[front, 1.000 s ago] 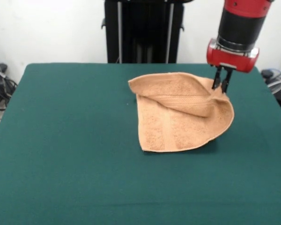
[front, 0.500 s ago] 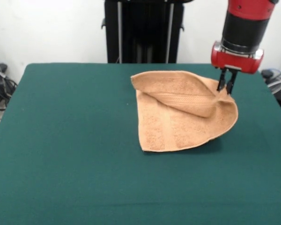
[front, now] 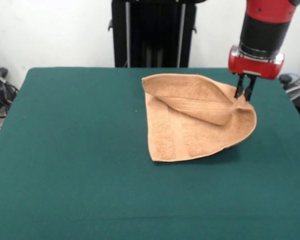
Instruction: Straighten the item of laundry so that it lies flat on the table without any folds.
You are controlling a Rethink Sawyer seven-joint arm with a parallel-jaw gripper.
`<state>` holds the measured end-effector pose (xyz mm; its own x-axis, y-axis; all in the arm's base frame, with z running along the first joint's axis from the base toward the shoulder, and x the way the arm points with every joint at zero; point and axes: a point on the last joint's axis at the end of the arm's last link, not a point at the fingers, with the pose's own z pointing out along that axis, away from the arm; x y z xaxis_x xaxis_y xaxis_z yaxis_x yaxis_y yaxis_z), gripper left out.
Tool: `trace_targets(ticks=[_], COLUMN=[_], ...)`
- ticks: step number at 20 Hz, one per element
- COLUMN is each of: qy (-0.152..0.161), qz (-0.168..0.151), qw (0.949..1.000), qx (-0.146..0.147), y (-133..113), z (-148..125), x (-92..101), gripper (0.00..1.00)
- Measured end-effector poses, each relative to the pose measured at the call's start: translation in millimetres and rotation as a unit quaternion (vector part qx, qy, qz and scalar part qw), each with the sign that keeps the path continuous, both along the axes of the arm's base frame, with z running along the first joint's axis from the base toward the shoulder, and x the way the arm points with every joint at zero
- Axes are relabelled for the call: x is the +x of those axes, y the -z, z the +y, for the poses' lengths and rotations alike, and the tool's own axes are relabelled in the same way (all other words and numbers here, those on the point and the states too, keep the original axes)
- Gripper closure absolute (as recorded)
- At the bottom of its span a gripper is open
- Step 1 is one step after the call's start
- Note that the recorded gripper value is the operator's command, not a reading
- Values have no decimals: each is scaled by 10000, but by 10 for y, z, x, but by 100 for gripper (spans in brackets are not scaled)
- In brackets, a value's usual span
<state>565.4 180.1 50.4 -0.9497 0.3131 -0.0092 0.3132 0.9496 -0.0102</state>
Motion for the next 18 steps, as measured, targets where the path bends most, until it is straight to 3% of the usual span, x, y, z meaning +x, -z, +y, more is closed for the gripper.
trace_targets(ticks=[9, 15, 18], qy=[-293, -616, -652], qz=[-14, 43, 70], qw=[9995, 9981, 9978], qx=[-101, -84, -58], y=[132, 294, 337], z=[290, 882, 1009], x=[-101, -346, -394], gripper=[100, 100, 100])
